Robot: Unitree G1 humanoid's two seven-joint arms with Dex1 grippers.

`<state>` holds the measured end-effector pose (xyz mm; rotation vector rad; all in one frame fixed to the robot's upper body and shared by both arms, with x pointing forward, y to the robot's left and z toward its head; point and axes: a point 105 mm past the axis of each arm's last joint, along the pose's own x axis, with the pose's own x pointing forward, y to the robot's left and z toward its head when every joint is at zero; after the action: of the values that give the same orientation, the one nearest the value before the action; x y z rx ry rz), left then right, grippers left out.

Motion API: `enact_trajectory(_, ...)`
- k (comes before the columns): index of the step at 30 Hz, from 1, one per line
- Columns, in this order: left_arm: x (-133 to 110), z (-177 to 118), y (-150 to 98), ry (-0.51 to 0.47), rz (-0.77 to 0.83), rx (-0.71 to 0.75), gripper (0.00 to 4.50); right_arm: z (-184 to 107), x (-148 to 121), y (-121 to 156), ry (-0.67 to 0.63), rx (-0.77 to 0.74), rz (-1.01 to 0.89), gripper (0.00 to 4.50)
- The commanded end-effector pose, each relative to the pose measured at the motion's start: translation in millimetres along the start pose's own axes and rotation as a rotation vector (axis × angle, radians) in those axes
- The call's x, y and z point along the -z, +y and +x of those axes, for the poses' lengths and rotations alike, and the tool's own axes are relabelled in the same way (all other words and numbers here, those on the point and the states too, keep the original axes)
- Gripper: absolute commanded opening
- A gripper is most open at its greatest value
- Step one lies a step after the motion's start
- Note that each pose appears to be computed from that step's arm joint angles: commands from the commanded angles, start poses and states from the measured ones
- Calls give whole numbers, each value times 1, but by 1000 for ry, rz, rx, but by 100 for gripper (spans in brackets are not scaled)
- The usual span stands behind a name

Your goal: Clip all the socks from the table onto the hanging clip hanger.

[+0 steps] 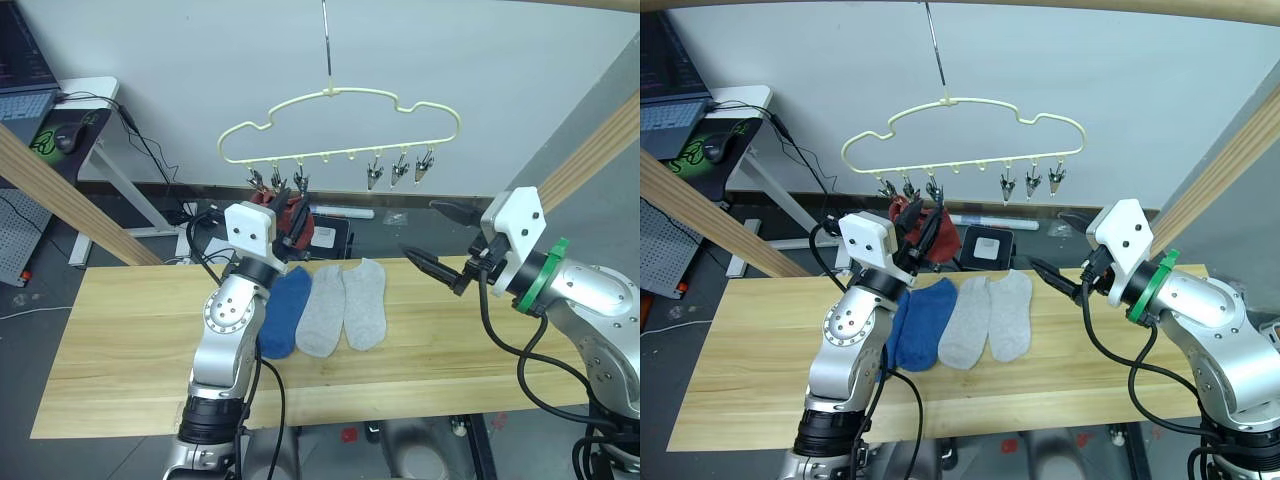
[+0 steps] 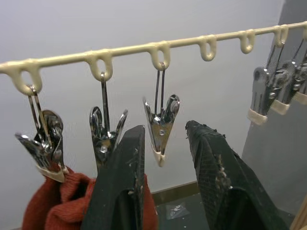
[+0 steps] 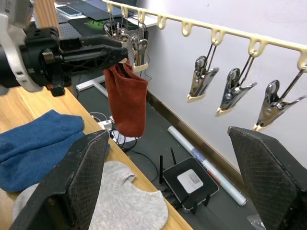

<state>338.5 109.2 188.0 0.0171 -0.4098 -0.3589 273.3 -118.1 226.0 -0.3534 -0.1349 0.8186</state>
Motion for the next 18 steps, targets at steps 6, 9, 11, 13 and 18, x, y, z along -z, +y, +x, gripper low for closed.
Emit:
enact_trajectory(6,-6,13,-1,-51,9,-20,151,-3,-17,2,-39,6,-59,417)
enact_trajectory(9,-7,16,1,-55,8,-22,151,-3,-17,2,-39,5,-61,417)
enact_trajectory(11,-7,18,2,-57,8,-23,151,-3,-17,2,-40,4,-62,417)
enact_trajectory(13,-7,19,4,-60,9,-25,151,-2,-18,2,-41,4,-62,417)
enact_trajectory(18,-14,23,4,-85,-16,-27,151,-2,-18,2,-47,5,-65,417)
